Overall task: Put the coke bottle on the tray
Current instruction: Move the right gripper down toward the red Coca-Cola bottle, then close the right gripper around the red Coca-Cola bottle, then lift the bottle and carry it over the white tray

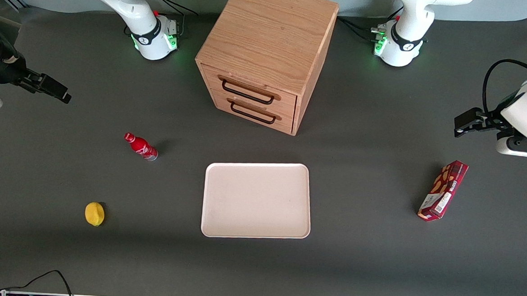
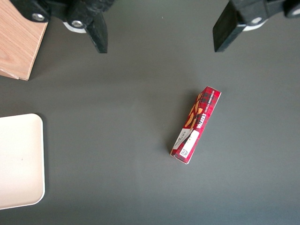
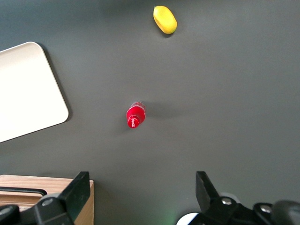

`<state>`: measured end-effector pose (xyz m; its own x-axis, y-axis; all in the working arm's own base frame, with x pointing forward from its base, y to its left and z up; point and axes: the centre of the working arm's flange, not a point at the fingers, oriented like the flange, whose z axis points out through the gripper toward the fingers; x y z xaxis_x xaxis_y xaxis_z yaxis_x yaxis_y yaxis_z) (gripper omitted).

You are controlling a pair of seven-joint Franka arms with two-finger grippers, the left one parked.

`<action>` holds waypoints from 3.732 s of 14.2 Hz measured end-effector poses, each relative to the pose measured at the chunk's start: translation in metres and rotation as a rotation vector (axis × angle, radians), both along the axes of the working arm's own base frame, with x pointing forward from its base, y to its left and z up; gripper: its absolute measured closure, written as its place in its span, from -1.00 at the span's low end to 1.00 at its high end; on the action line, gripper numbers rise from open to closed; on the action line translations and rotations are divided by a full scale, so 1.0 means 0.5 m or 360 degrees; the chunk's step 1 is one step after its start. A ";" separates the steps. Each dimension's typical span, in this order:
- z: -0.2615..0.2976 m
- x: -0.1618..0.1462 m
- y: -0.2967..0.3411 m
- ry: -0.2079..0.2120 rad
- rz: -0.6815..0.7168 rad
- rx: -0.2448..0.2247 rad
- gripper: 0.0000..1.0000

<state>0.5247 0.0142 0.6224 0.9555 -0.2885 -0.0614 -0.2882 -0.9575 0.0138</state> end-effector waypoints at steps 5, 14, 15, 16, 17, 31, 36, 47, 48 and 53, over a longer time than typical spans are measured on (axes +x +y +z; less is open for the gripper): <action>-0.012 0.005 0.007 0.0056 0.0011 0.0002 -1.00; -0.388 0.003 0.095 0.0010 0.0190 0.0015 -1.00; -0.433 -0.006 0.092 -0.0025 0.0210 0.0018 -1.00; -0.473 -0.014 0.089 -0.0054 0.0220 0.0020 -1.00; -0.509 -0.021 0.087 -0.0076 0.0224 0.0022 -1.00; -0.518 -0.009 0.087 -0.0013 0.0240 0.0026 0.37; -0.162 0.061 0.079 -0.0013 0.0258 0.0032 0.37; -0.315 0.371 0.397 -0.0005 -0.0387 0.0233 0.37; -0.357 0.385 0.430 -0.0039 -0.0446 0.0237 0.37; -0.524 0.410 0.536 -0.0163 -0.0606 0.0161 0.37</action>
<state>0.7299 0.2821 0.3604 0.7841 -0.6204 -0.0177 -0.6175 -0.7770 -0.1219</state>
